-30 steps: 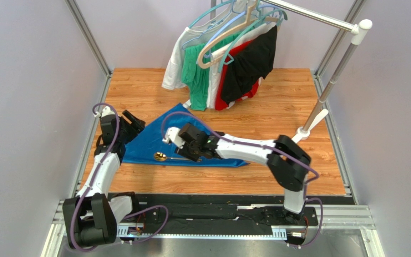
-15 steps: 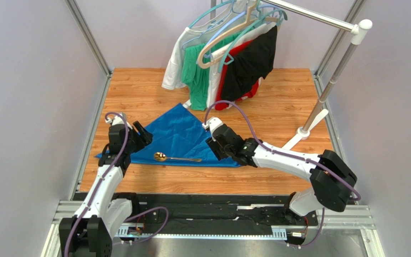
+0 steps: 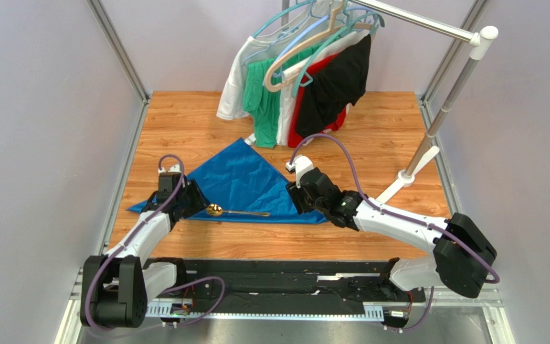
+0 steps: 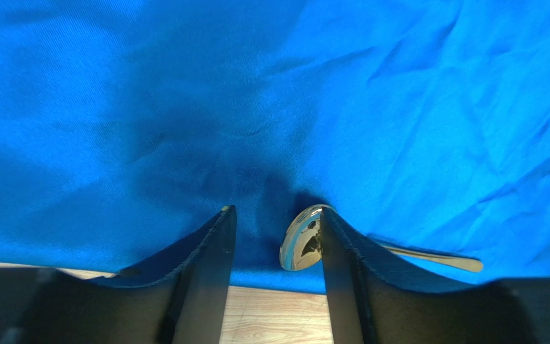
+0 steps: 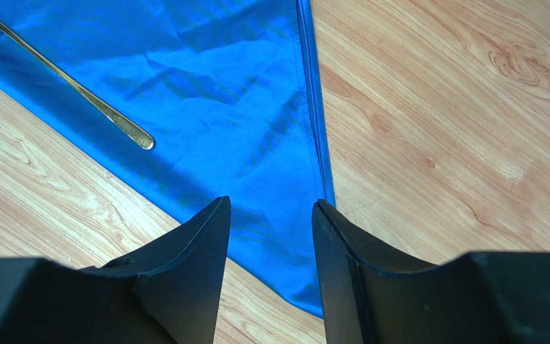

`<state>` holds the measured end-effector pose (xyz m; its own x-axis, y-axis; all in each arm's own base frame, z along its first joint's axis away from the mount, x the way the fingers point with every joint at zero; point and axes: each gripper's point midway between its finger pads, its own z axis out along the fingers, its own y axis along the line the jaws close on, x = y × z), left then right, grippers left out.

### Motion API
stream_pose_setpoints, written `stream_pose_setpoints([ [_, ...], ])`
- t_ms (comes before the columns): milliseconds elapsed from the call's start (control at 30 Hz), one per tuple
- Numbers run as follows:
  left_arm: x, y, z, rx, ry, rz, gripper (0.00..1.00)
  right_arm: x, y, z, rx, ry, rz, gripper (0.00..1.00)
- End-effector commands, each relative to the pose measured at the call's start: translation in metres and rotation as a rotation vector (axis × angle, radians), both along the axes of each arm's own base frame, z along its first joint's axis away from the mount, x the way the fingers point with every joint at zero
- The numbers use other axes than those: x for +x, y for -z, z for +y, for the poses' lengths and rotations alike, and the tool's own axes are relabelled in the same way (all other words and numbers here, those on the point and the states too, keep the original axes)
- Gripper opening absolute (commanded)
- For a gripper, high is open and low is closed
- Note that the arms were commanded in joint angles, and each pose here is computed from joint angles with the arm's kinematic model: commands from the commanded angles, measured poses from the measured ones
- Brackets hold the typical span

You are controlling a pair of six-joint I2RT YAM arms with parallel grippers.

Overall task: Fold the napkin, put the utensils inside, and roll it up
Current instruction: Place the utensil onto the napkin

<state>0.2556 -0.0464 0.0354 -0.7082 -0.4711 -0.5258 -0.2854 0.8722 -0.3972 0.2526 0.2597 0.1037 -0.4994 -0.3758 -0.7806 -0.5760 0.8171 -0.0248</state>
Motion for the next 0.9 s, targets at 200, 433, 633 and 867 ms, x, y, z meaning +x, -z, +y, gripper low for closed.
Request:
stream_pose_setpoints([
  [200, 0.012, -0.0146, -0.0067, -0.012, 0.051, -0.036, 0.45, 0.0053, -0.0182, 0.0069, 0.09, 0.024, -0.044, 0.5],
  [433, 0.0133, -0.0084, -0.0116, -0.027, 0.081, 0.0, 0.39, 0.0059, -0.0217, 0.0061, 0.099, 0.03, -0.058, 0.49],
  [633, 0.0111, -0.0086, -0.0094, -0.014, 0.067, 0.004, 0.34, 0.0072, -0.0222, 0.0072, 0.102, 0.031, -0.061, 0.5],
  [867, 0.0104, -0.0104, -0.0116, -0.009, 0.079, 0.0, 0.27, 0.0088, -0.0207, 0.0091, 0.095, 0.027, -0.064, 0.49],
])
